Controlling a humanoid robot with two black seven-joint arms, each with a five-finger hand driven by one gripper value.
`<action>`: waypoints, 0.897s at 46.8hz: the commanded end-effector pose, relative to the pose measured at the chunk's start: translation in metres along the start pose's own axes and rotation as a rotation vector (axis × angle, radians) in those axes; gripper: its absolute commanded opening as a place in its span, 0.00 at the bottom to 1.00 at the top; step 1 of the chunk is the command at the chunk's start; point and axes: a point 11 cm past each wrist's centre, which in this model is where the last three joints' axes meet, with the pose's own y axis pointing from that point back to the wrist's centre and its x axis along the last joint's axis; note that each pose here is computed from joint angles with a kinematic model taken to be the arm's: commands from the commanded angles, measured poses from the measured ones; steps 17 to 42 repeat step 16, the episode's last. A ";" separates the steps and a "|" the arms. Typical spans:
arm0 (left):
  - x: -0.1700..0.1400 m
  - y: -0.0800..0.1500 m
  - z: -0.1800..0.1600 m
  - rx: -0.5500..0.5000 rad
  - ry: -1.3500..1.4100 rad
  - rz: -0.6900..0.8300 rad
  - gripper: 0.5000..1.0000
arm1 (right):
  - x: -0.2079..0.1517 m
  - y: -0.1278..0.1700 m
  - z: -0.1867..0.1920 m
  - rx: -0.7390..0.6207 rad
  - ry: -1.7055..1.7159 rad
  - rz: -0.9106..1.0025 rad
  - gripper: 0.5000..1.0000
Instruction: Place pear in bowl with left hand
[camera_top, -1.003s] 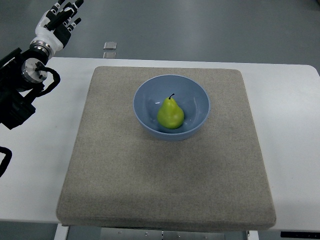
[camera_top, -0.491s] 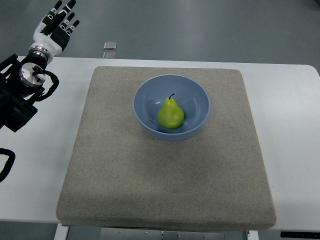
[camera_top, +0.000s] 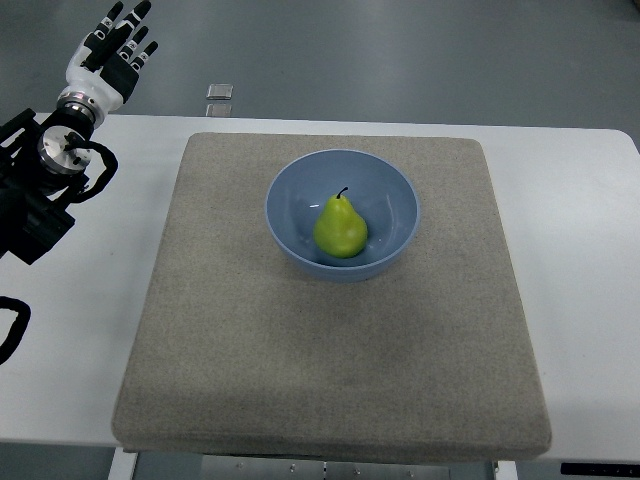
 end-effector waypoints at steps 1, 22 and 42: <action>-0.004 -0.001 -0.008 0.010 0.003 -0.002 0.99 | 0.000 0.000 0.000 0.000 0.000 0.000 0.85; -0.003 0.000 -0.009 0.008 0.009 0.006 0.99 | -0.001 0.000 -0.002 0.004 0.007 -0.005 0.85; -0.003 0.000 -0.009 0.008 0.009 0.006 0.99 | -0.001 0.000 -0.002 0.004 0.007 -0.005 0.85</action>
